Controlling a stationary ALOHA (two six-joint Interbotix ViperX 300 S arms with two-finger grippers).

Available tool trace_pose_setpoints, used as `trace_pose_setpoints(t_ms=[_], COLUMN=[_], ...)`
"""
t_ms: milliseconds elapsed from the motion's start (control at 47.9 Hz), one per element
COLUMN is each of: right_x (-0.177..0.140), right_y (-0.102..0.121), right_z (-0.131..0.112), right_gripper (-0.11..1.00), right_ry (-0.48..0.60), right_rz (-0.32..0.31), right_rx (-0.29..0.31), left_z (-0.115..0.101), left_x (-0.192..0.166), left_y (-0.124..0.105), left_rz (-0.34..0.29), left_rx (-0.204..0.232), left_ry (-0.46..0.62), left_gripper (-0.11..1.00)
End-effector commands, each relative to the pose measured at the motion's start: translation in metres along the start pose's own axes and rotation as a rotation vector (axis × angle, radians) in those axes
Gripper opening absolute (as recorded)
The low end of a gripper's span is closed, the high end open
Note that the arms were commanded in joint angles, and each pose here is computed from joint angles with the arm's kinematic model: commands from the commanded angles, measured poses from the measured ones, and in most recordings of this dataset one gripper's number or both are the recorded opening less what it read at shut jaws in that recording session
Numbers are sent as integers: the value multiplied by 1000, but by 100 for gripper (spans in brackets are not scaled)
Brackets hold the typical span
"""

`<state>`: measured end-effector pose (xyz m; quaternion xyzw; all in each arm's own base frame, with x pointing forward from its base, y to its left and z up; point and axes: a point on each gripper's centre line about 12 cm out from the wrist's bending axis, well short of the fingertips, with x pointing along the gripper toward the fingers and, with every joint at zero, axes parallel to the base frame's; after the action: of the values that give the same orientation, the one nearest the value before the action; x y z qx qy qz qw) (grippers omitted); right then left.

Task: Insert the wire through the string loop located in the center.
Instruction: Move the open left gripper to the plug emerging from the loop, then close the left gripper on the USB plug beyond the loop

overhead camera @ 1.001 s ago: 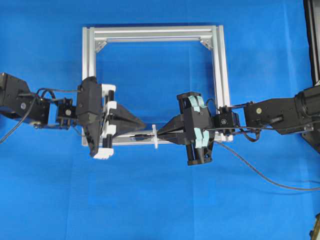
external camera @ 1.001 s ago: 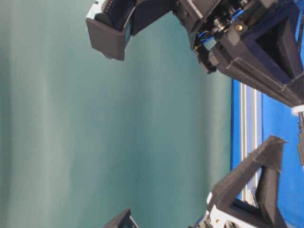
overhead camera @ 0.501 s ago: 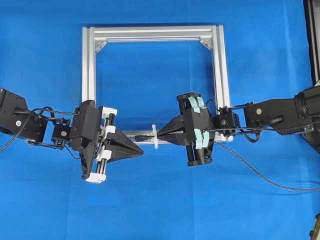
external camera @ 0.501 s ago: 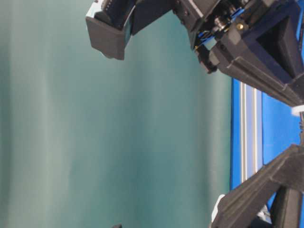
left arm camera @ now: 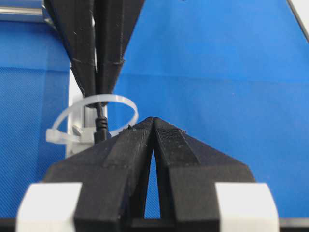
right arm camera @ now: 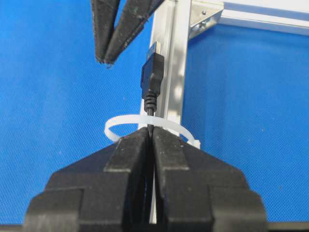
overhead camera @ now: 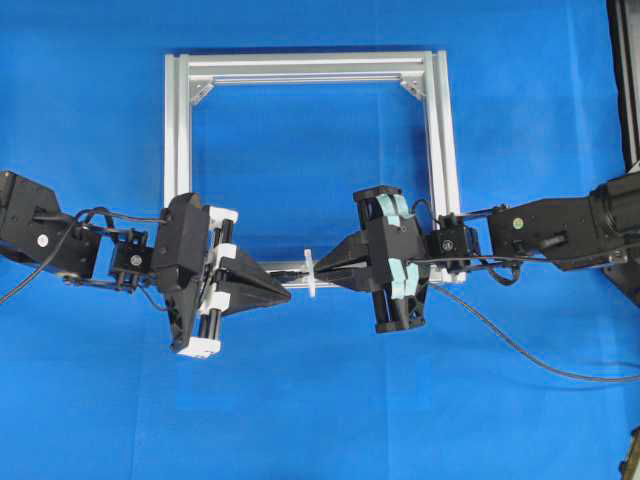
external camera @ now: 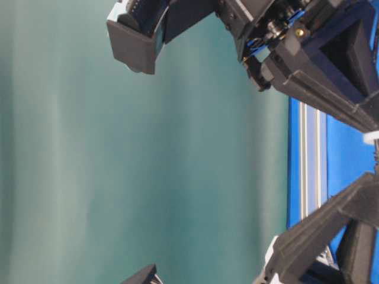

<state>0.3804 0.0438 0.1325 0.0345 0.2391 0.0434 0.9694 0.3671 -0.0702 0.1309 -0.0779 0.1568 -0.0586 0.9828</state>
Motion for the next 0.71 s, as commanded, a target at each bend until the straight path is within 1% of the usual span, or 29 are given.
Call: trace_pose_setpoints(t_ms=[0,63,83,125,188,292,355,417,480,689], right_x=[-1,-1,-1,-1,-1,-2,-2,-1,-2,-1], right_y=[2,2,2,2,2,2,2,2,2,2], right_z=[10,11,10,10,10,11,11,10,11,10], right_gripper=[-2,-2,-2,-2,-2,-2,-2,-2,-2,-2], right_ry=[-36,-38,-36,-36,-36,-38,-38,-36,-38,-36], right_rz=[6,6,6,6,6,6,6,6,6,7], right_rx=[-4,-5,-5,-5,-5,-5,-5,-5,-5,-6], left_z=[13,14,14,14,13,14,14,13,12,12], left_x=[1,2,2,2,2,3,3,2,2,3], left_y=[-1,-2,-2,-2,-2,-4,-4,-3,-3,-3], left_rz=[-4,-6,-6,-5,-7,-11,-10,-10,-10,-9], left_rx=[-1,0,0,-1,0,1,1,1,1,-1], left_ry=[-38,-41,-41,-41,-41,-42,-40,-40,-37,-31], left_gripper=[0,1,2,10,25,57,75,87,93,92])
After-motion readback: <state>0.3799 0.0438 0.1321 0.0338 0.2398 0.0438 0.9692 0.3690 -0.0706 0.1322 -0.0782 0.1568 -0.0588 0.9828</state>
